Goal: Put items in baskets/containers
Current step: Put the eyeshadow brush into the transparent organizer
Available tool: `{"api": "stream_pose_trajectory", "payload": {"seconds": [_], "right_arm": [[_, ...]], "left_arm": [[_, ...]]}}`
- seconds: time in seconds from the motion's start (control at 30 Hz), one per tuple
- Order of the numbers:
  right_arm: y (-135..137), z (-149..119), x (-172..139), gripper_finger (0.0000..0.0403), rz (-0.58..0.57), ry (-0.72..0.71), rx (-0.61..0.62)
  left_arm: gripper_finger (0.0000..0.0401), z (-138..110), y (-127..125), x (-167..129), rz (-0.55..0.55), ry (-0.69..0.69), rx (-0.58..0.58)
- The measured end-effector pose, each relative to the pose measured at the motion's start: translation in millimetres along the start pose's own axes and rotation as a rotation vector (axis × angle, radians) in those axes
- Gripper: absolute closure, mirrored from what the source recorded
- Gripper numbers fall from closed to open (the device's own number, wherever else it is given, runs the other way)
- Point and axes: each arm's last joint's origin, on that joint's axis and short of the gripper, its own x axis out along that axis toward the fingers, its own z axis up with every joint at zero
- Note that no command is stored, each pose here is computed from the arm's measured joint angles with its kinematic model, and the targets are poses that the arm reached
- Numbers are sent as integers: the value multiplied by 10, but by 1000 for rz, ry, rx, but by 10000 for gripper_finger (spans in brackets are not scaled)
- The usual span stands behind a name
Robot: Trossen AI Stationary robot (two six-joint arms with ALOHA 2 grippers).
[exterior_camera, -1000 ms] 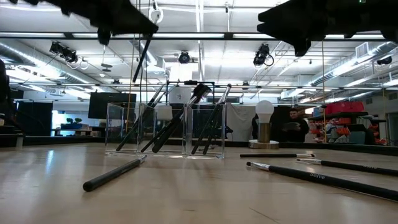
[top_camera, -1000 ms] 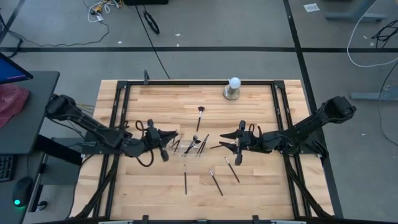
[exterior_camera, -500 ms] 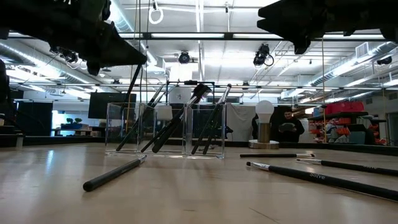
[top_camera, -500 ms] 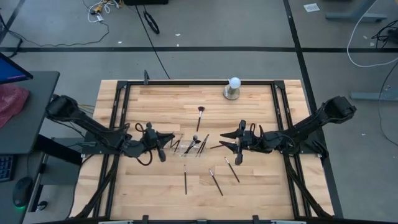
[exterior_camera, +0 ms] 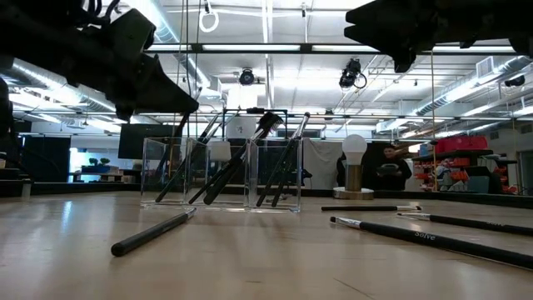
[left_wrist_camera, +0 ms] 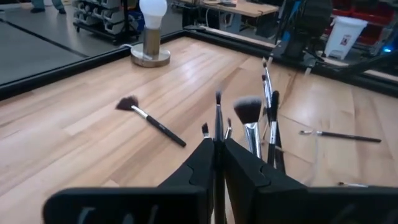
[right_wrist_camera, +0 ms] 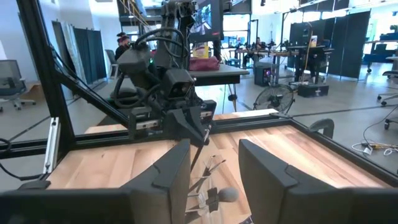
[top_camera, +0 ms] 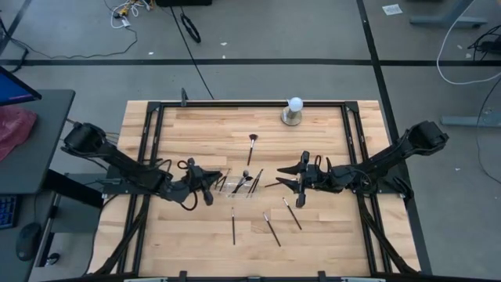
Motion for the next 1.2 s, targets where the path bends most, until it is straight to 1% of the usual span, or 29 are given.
{"api": "stream_pose_trajectory", "payload": {"seconds": [0.13, 0.3, 0.4, 0.6, 0.67, 0.77, 0.93, 1.03, 1.2], "right_arm": [[0, 0, 0, 266, 0, 0, 0], [0, -1, 0, 266, 0, 1, -2], [0, -2, 0, 266, 0, 1, -3], [0, -5, 1, 266, 0, 5, -6], [0, -13, 1, 266, 0, 12, -9], [0, -29, 0, 266, 0, 27, -18], [-3, -76, -1, 266, -1, 71, -44], [-7, -120, -5, 266, -1, 112, -64], [-22, -246, -25, 266, -26, 230, 52]], "left_arm": [[364, -38, -5, 25, -27, 30, 8], [356, -53, 21, 84, -48, 64, -33], [340, -48, 44, 114, -53, 77, -33], [296, -40, 63, 138, -55, 83, -30], [284, -33, 59, 136, -58, 81, -1], [273, 41, 25, 135, -70, 59, 25], [271, 207, -69, 130, -99, 14, 87], [271, 331, -158, 109, -124, -23, 145], [271, 469, -320, 60, -165, -52, 256]]}}
